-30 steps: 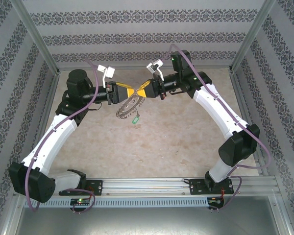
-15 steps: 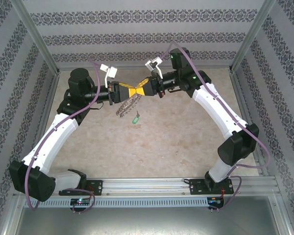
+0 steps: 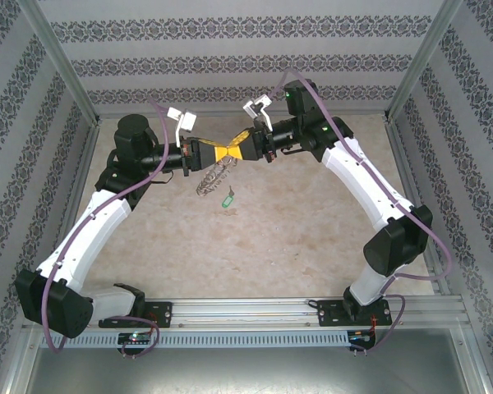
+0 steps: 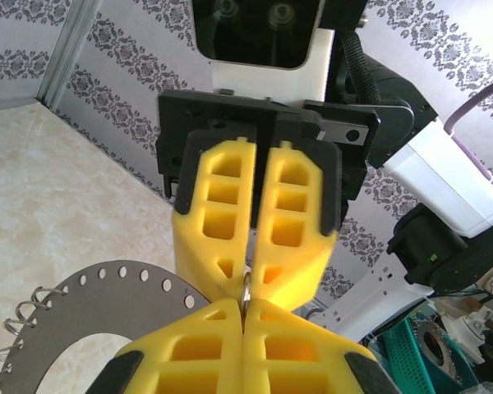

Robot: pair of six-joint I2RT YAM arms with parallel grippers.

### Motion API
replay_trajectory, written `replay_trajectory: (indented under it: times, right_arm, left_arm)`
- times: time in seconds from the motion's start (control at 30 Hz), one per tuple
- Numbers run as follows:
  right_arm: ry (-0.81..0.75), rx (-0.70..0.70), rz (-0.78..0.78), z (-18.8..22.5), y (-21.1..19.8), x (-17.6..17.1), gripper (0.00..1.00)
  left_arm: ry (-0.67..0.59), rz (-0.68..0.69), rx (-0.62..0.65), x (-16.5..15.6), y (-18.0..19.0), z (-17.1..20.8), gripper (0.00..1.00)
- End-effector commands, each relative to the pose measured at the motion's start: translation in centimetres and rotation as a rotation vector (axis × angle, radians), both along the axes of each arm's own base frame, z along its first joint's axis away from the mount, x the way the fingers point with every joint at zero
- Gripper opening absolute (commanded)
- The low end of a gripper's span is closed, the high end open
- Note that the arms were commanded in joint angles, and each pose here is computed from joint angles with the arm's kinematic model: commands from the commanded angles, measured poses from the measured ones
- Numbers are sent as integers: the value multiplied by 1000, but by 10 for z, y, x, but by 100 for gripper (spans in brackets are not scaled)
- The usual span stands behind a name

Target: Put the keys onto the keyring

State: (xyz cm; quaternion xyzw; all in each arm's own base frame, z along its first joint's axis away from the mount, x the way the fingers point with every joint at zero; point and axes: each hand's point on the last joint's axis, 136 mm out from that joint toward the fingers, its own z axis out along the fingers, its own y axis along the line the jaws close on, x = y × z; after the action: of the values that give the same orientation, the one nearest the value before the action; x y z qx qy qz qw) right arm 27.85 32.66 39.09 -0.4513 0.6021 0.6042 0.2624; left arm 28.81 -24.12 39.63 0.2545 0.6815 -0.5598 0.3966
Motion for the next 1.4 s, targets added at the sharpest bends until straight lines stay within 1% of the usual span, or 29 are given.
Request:
replay_trajectory:
  times: [0.0,0.17,0.2,0.3,0.33,0.37,0.4,0.5,0.57,0.6,0.93,1.2,1.37]
  right_arm:
    - [-62,0,-51,8,-6,-1,25]
    - [-67,-39,-136,2,-20,9,30]
    - [-70,-43,-142,2,-22,9,28]
    - [-80,-49,-155,3,-25,11,12]
    - [-79,-51,-155,2,-25,12,8]
    - [-81,-53,-157,1,-24,12,7]
    - [-81,-56,-160,0,-24,13,9]
    - [-89,-64,-173,0,-25,14,23]
    - [-99,-64,-172,3,-25,12,29]
    - [-103,-65,-169,4,-25,11,30]
    - [-78,-99,-95,-2,-12,-8,32]
    - [-68,-137,-52,-7,-7,-20,33]
    - [-78,-184,-40,-18,-5,-26,33]
  left_arm:
    - [-62,-40,19,-9,-3,4,0]
    - [-66,-56,78,-15,-2,-5,0]
    - [-69,-57,87,-16,-1,-7,0]
    - [-70,-55,94,-17,-1,-9,0]
    - [-72,-55,91,-17,-1,-8,0]
    - [-73,-54,90,-17,-1,-8,0]
    - [-76,-53,90,-17,-1,-8,0]
    - [-81,-57,94,-19,0,-7,0]
    - [-88,-60,102,-20,0,-6,0]
    - [-90,-64,109,-21,0,-8,0]
    - [-136,-98,211,-34,2,-16,0]
    - [-140,-104,247,-40,3,-20,0]
    - [-145,-115,242,-41,1,-18,0]
